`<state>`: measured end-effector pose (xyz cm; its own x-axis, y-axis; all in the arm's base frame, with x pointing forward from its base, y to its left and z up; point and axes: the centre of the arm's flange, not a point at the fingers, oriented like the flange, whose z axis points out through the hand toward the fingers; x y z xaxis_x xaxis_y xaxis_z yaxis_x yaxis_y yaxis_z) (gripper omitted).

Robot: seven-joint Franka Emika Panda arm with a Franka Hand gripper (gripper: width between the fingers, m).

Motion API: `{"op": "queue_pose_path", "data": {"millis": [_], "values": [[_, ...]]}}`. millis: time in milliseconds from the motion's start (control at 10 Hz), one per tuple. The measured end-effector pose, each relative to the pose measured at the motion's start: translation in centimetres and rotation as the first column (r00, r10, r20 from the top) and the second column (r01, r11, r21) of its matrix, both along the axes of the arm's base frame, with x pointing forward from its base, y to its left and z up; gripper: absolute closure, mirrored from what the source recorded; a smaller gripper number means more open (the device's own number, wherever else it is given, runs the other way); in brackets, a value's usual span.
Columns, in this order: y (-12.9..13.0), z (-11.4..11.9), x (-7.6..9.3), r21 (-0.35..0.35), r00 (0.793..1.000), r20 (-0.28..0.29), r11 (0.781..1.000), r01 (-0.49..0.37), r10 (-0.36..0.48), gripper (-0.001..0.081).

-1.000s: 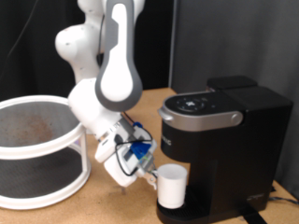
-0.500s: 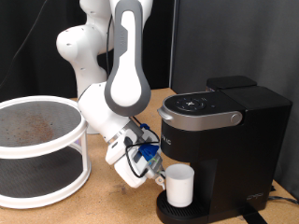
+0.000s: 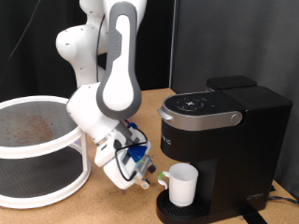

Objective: Make a cup of coffee with the keurig machine

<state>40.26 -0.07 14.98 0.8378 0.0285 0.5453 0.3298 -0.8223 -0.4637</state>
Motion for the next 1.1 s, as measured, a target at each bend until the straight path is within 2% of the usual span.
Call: {"op": "queue_pose_path", "data": {"millis": [100,200,300,400,500,700,800,900,1000,1100], "values": [[-0.9,0.0,-0.5,0.01,1.0,-0.014,1.0,-0.016,0.016,0.0185],[-1.8,0.4,-1.0,0.035,0.999,-0.024,0.999,-0.036,0.037,0.0185],[-2.7,1.0,-1.4,0.066,0.999,-0.027,0.997,-0.042,0.044,0.0049],[-3.7,1.7,-1.7,0.091,0.999,-0.027,0.995,-0.037,0.04,0.0049],[-4.5,2.5,-2.0,0.11,0.999,-0.024,0.993,-0.032,0.035,0.0007],[-5.7,4.2,-2.3,0.133,1.0,0.004,0.991,-0.026,0.026,0.0007],[-6.4,5.0,-2.4,0.142,1.0,-0.001,0.99,-0.021,0.021,0.0004],[-6.7,6.0,-2.9,0.161,1.0,0.0,0.987,-0.012,0.012,0.0004],[-6.6,5.9,-3.0,0.16,1.0,-0.002,0.987,-0.013,0.013,0.0004],[-6.1,6.3,-2.8,0.203,1.0,-0.004,0.979,-0.015,0.016,0.0004]]}}
